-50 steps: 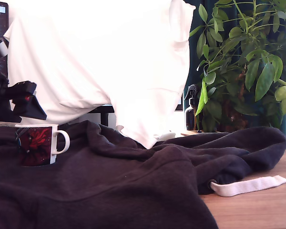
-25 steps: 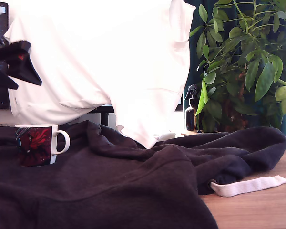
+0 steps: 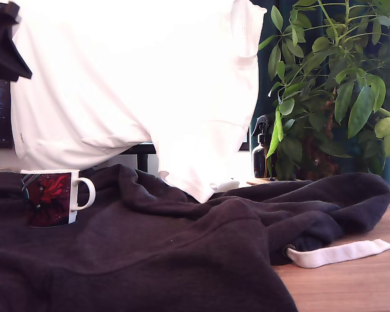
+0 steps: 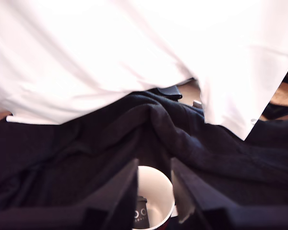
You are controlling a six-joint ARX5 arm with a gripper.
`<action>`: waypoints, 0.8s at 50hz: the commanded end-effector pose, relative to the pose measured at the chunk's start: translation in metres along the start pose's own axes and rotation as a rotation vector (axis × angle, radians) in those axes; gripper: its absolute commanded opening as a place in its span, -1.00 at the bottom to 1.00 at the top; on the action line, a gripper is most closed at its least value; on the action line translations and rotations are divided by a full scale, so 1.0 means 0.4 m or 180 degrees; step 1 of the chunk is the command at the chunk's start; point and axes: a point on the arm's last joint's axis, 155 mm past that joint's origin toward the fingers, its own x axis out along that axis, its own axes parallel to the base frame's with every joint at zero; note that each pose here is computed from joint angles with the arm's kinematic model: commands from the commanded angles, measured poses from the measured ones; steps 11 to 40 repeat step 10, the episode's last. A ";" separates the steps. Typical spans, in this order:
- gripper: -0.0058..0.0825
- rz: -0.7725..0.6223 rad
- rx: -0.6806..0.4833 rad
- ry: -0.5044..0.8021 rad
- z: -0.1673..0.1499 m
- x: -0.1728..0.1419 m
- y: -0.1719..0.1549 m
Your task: Pick the grey coffee capsule and place it inside the red coffee cup
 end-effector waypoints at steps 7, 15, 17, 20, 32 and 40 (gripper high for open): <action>-0.87 -0.0008 0.0027 -0.0045 0.015 -0.018 -0.007; -0.87 -0.0008 0.0022 -0.0028 0.012 -0.020 -0.008; -0.87 -0.0008 0.0022 -0.0028 0.012 -0.020 -0.008; -0.87 -0.0008 0.0022 -0.0028 0.012 -0.020 -0.008; -0.87 -0.0008 0.0022 -0.0028 0.012 -0.020 -0.008; -0.87 -0.0008 0.0022 -0.0028 0.012 -0.020 -0.008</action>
